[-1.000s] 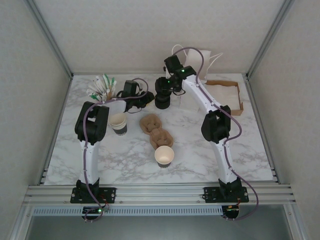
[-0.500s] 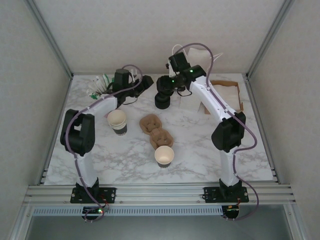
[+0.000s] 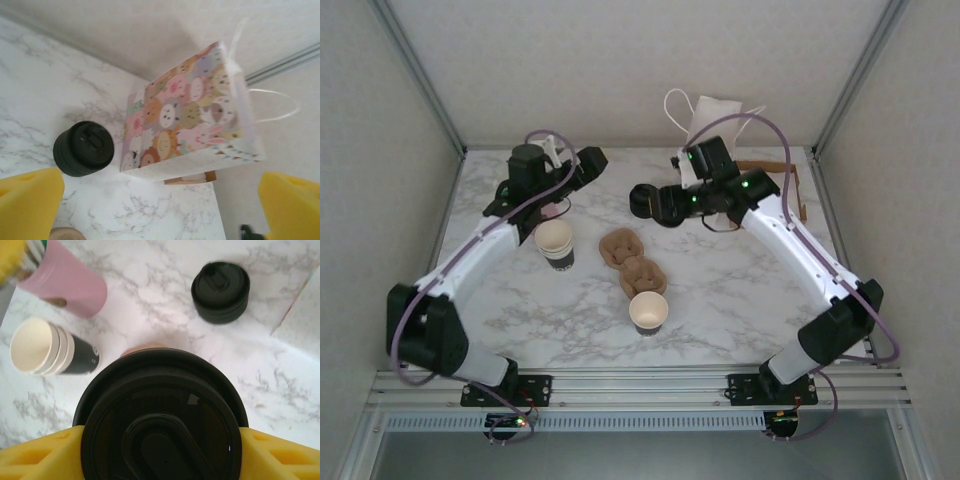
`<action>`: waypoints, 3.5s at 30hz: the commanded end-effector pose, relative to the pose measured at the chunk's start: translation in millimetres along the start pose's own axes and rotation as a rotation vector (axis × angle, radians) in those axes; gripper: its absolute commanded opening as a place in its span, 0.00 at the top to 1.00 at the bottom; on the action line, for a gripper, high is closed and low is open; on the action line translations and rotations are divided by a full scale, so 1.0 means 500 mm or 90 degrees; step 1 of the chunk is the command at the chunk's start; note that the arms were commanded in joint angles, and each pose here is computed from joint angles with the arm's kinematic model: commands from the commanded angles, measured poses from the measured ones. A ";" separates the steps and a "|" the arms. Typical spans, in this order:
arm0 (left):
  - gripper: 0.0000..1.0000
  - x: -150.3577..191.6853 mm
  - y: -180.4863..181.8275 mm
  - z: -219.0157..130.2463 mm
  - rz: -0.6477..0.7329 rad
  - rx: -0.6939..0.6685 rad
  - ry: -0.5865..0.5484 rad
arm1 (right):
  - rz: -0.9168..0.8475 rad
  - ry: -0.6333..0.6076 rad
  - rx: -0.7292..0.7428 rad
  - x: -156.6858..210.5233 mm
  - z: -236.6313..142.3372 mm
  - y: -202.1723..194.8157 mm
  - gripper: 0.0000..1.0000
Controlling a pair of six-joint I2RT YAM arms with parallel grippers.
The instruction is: Pack the takeout coffee
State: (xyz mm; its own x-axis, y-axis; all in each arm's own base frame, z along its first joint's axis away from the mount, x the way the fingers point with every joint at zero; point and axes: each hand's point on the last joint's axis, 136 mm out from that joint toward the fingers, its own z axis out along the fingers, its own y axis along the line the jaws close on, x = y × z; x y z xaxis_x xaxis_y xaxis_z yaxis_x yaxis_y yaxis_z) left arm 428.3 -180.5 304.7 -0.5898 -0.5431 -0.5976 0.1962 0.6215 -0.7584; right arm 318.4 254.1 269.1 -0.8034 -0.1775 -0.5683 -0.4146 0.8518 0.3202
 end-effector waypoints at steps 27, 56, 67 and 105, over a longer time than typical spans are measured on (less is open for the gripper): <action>0.00 0.217 -0.020 -0.223 0.139 0.068 -0.053 | -0.253 0.107 0.011 0.335 0.049 0.094 0.29; 0.00 0.227 -0.008 -0.202 0.149 0.062 -0.043 | -0.314 0.162 0.020 0.389 0.082 0.130 0.30; 0.00 0.230 -0.002 -0.198 0.154 0.056 -0.040 | -0.327 0.165 0.022 0.390 0.083 0.137 0.29; 0.00 0.236 0.007 -0.194 0.156 0.048 -0.034 | -0.348 0.194 0.050 0.416 0.088 0.135 0.29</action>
State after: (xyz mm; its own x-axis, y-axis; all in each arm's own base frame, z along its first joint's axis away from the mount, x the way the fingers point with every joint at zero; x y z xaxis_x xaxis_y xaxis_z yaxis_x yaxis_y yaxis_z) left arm 283.6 -187.1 257.9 -0.4906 -0.4184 -0.7643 0.3767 0.6891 -0.6190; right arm 145.6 292.7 137.0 -0.5824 -0.7159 -0.3851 -0.7707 0.6369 -0.0185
